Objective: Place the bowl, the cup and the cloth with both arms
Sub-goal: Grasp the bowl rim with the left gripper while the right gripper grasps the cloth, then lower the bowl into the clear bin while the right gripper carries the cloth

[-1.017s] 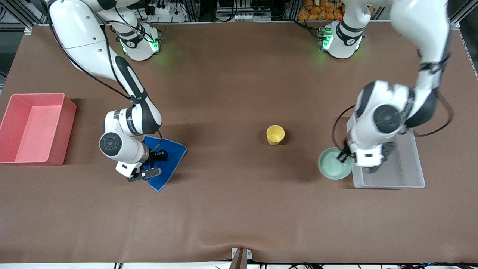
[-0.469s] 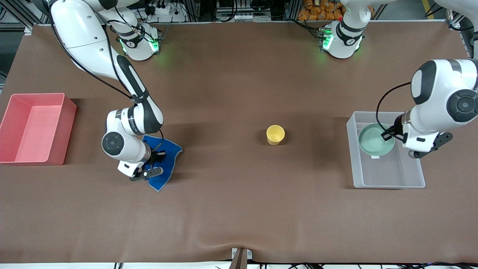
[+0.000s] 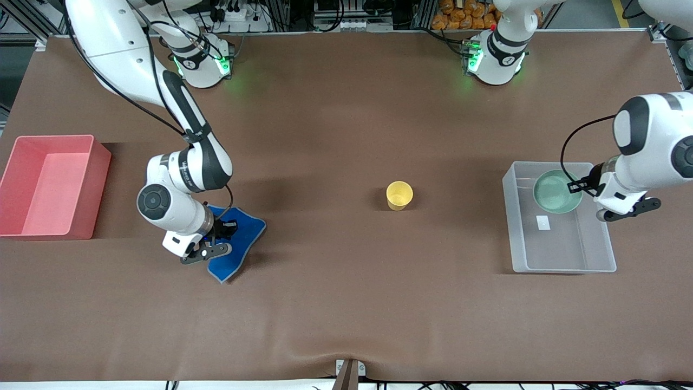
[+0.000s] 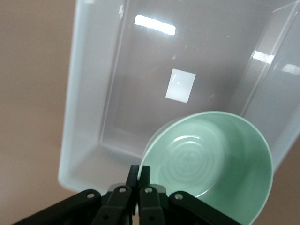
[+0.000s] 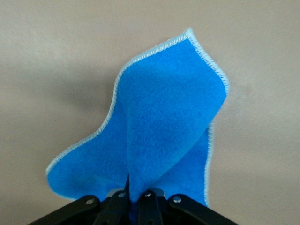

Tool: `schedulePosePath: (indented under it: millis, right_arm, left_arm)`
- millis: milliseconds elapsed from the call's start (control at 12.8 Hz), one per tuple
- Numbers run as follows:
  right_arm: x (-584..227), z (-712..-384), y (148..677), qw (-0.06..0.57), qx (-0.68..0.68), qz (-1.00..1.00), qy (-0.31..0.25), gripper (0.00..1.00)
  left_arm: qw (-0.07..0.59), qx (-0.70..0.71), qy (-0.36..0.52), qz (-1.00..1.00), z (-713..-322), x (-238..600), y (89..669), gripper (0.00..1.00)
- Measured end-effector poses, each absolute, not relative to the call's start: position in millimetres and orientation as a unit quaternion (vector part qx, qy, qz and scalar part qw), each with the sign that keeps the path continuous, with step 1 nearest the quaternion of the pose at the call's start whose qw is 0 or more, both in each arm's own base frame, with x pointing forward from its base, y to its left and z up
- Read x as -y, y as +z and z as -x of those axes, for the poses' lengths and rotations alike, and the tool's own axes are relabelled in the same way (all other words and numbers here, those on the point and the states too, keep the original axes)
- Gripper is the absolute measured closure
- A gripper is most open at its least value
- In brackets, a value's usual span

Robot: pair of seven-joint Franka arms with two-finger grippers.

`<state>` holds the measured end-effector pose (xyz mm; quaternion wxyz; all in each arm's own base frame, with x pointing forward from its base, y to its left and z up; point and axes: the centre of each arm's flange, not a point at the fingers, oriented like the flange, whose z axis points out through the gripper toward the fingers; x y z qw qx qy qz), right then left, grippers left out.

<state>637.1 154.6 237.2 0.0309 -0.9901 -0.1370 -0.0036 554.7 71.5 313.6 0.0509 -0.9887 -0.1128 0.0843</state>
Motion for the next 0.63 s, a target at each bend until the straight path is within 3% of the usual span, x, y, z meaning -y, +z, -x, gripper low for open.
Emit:
schedulePosePath:
  millis: [626]
  right_arm:
    - [-142,-634,326,0.036,0.131,0.990,-0.025,0.97]
  left_arm:
    - [0.032,0.038,0.051,0.997,-526,-93,263,0.96]
